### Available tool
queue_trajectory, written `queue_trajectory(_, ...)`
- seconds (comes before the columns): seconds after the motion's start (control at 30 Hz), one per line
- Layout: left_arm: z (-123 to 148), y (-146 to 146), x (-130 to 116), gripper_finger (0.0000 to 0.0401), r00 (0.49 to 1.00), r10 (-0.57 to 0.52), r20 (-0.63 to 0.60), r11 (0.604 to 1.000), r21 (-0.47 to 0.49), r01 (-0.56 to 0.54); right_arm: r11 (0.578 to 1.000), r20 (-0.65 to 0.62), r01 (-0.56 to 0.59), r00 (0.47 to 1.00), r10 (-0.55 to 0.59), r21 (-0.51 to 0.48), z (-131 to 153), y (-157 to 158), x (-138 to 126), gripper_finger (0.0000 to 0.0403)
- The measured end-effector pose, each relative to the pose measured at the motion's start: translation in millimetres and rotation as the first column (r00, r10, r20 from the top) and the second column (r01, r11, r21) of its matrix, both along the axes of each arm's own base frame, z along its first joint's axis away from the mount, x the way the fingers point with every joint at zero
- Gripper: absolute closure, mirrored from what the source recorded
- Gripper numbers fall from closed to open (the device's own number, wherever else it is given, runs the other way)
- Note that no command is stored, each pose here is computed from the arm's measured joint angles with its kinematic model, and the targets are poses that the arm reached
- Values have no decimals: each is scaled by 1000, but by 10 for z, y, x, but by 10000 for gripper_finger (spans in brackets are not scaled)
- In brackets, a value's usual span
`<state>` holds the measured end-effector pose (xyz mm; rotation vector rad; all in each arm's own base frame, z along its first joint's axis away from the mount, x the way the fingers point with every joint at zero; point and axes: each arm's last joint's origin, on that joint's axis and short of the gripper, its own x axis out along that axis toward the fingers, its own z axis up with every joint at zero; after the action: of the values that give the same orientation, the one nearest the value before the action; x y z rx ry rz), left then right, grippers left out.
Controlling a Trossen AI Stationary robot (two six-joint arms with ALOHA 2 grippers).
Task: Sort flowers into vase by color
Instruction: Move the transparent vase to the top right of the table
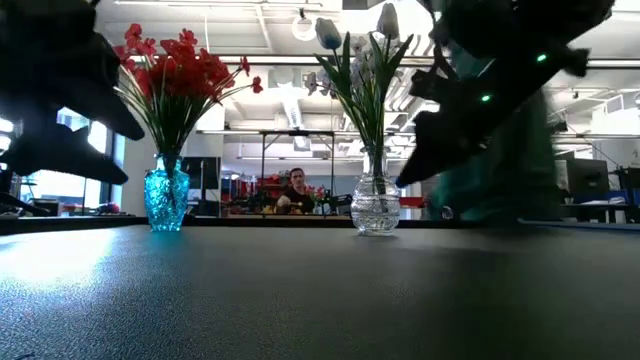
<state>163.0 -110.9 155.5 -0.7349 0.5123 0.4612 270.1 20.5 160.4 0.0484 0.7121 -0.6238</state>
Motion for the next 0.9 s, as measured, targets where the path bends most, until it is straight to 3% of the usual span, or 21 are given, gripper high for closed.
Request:
queue_trajectory(0.1,-91,-177,109,91,996,-40,78,999,16,39,996,64,80,995,-77,-36,24,-162,34,116)
queue_trajectory(0.33,-332,-389,267,91,984,-81,158,996,58,72,989,188,149,972,-143,-21,111,-370,112,116)
queue_trajectory(0.57,-471,-415,294,91,987,-82,137,995,68,73,984,215,172,964,-159,-43,147,-536,135,116)
queue_trajectory(0.7,-470,-410,297,91,987,-75,141,995,74,65,992,237,122,965,-110,-38,181,-627,164,117)
queue_trajectory(0.9,-469,-408,297,91,987,-74,142,995,82,63,994,275,104,957,-92,-28,220,-746,177,147)
